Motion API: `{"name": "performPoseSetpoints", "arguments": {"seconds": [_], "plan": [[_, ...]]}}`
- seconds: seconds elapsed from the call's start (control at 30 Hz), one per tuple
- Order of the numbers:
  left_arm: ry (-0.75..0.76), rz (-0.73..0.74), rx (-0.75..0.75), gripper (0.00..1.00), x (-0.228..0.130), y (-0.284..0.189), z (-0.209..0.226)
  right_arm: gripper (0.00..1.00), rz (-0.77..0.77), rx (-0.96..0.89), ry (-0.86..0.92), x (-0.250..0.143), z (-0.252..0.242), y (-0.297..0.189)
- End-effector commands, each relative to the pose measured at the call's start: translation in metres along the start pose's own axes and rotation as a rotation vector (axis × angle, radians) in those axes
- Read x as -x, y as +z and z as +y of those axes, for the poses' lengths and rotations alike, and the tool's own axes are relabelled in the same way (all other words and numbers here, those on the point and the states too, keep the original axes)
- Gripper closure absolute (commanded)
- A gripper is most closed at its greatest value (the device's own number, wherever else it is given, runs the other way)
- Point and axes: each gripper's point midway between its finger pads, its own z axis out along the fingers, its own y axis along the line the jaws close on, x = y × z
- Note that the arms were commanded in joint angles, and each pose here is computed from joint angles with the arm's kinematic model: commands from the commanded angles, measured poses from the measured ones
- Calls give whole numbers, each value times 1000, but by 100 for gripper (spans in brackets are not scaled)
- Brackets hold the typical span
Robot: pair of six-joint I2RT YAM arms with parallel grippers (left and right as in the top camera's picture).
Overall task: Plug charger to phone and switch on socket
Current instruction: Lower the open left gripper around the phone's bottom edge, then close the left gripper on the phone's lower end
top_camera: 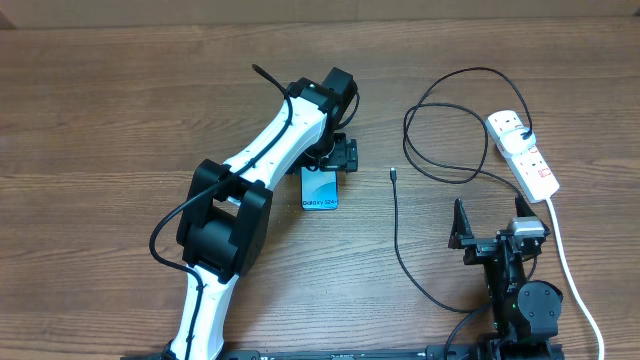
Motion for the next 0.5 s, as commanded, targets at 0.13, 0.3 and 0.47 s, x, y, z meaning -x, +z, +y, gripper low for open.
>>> {"name": "performPoseSetpoints", "arguments": {"seconds": [0.13,0.3,0.47], "plan": [[32,-11,93,0,0,12,17,0,-5,2,-1,-2,0,0],[34,-23,87,0,1,17,15,0,-5,2,-1,-2,0,0],[34,-44,75,0,6,18,13,0,-5,2,-1,-2,0,0]]}}
